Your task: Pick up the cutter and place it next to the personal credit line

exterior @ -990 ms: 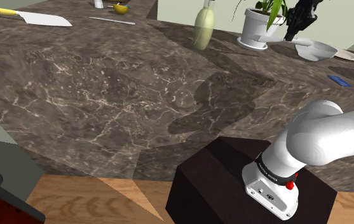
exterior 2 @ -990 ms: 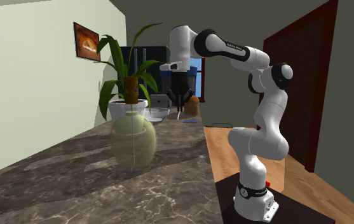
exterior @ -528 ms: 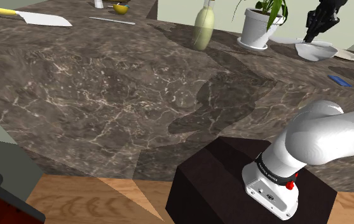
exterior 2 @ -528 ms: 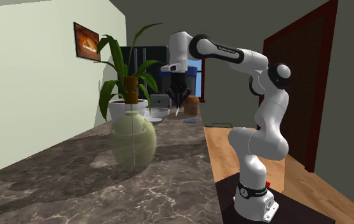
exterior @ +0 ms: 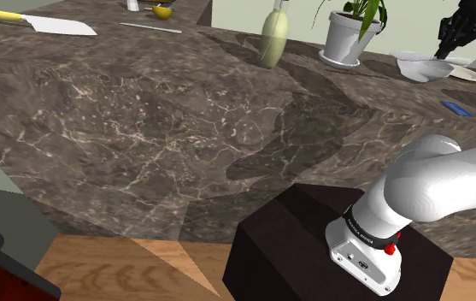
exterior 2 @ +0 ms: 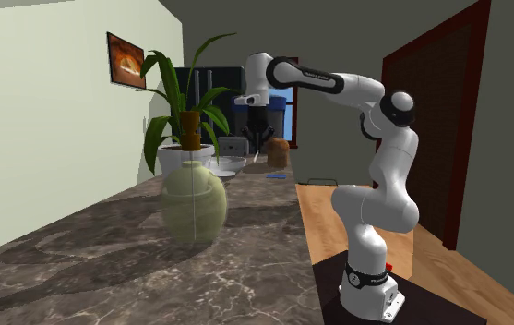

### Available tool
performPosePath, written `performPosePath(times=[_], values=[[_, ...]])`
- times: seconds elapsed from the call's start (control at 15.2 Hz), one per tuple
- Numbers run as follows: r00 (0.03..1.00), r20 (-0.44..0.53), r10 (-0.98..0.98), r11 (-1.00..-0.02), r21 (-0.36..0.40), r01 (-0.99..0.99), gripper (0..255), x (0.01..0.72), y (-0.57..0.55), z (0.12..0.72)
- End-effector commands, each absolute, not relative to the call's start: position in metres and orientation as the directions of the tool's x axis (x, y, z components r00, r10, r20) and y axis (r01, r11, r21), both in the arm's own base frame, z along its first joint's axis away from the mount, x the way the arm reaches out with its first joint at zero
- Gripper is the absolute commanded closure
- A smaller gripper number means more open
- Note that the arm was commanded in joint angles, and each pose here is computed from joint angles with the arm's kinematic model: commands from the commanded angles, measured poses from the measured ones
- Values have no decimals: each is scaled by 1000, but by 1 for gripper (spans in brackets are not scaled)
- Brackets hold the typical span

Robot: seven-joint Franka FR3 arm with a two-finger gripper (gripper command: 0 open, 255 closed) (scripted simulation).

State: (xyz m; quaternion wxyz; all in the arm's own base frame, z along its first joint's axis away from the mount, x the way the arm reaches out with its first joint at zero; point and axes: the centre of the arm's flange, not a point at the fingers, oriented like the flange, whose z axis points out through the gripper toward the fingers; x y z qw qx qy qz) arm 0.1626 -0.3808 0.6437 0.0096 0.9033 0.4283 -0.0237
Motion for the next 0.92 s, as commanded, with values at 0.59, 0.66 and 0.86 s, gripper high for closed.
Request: performPosePath(times=[0.59,0.66,0.86], values=[[631,-52,774,-632,-3,775,255,159,-387,588],[631,-52,774,-632,-3,775,255,159,-387,582],[631,-52,774,-632,-3,775,255,159,-387,566]])
